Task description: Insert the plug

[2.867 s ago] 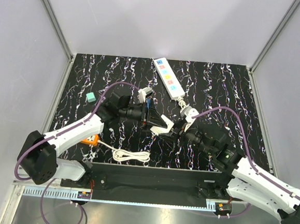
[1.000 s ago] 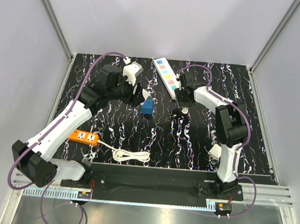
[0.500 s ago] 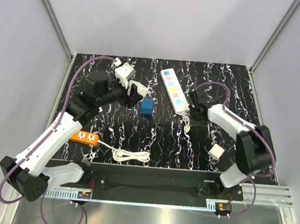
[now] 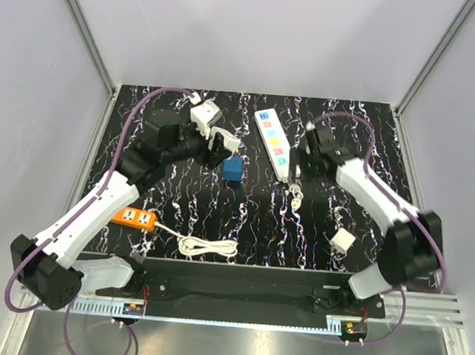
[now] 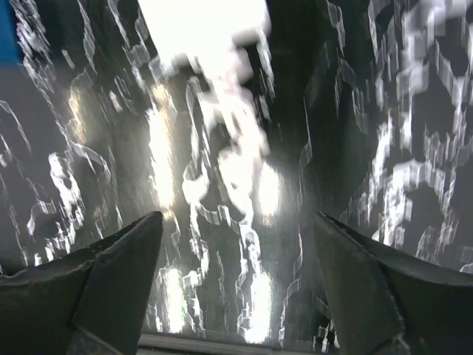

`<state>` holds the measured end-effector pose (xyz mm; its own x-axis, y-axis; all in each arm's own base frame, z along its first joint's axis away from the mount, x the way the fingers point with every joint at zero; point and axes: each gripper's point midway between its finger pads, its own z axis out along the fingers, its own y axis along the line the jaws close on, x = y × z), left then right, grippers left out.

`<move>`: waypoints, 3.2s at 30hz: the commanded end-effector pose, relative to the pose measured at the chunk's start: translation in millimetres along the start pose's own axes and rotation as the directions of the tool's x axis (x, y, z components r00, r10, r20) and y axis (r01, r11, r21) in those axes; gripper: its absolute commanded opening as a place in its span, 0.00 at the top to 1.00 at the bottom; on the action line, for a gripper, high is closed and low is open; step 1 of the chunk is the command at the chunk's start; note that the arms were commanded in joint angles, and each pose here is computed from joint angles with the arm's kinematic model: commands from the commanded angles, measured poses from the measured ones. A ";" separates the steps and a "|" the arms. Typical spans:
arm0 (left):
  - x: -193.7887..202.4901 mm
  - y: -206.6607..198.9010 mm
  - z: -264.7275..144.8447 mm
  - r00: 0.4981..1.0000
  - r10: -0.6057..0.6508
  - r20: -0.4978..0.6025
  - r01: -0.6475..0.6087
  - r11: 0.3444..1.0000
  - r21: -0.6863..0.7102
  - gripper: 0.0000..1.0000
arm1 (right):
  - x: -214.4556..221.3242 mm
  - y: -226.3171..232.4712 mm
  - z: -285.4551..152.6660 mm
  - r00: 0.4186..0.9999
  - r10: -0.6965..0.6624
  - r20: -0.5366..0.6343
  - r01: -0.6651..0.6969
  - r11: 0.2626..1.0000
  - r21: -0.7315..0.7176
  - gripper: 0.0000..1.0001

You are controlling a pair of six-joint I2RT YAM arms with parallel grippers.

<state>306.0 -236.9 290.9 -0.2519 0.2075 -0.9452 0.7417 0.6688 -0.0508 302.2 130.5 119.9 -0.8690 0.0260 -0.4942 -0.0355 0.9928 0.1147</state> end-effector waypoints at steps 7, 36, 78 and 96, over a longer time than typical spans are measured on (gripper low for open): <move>-15.0 -8.8 -56.7 0.992 -0.013 0.123 0.021 0.998 -0.064 1.00 | -130.0 30.5 68.0 0.943 -0.294 0.157 0.286 0.955 0.073 0.01; 30.8 -2.6 -38.0 0.995 -0.096 0.034 0.098 0.992 -0.079 1.00 | -54.2 45.9 141.0 0.894 -0.447 -0.034 0.429 0.875 -0.224 0.61; 54.1 -15.1 99.7 0.924 0.304 -0.234 -0.212 0.913 0.347 1.00 | 8.0 46.6 -93.9 0.942 -0.134 0.307 0.186 0.972 -0.147 0.00; 99.6 -21.8 158.9 0.878 0.256 -0.405 -0.080 0.912 0.402 1.00 | -32.2 6.5 -186.7 0.803 0.034 0.595 0.057 0.989 -0.134 0.00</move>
<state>353.8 -325.9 115.9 -0.3225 0.6943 -0.6434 0.9370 0.3305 -0.1130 233.9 121.0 286.3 -0.4377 0.1201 -0.8911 -0.1756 0.9605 0.2157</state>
